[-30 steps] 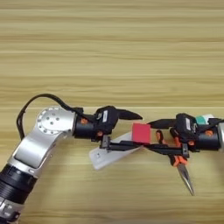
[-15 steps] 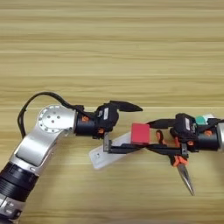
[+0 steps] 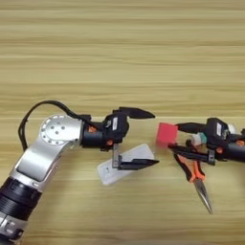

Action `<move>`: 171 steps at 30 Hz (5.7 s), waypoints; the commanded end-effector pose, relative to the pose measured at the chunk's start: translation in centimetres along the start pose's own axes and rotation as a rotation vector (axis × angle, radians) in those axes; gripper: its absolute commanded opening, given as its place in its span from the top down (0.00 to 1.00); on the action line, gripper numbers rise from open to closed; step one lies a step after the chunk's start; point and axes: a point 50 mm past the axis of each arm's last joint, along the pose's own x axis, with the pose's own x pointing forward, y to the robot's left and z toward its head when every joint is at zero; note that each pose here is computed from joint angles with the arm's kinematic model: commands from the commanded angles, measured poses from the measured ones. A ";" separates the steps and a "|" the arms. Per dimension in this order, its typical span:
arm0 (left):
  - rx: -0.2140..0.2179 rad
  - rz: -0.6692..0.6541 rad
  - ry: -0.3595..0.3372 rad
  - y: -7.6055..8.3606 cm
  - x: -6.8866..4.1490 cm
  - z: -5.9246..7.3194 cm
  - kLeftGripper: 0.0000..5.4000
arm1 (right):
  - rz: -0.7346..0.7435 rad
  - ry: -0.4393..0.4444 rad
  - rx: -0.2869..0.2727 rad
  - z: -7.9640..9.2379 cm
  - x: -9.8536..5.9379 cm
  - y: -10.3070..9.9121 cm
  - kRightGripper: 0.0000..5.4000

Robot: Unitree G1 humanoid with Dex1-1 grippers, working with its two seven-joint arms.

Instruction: Move the objects on the table

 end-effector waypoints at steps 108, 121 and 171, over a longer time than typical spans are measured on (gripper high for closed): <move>0.019 0.409 -0.159 4.5 -2.2 0.8 0.00 | -0.476 -0.045 0.207 -1.8 -12.5 0.7 0.00; 0.012 0.405 -0.172 4.3 -2.0 0.8 0.00 | -0.630 0.161 0.270 -5.6 -18.7 -0.2 0.00; -0.001 0.656 -0.143 5.4 -2.9 0.2 0.00 | -0.575 0.379 0.306 -11.7 -16.7 -3.9 0.37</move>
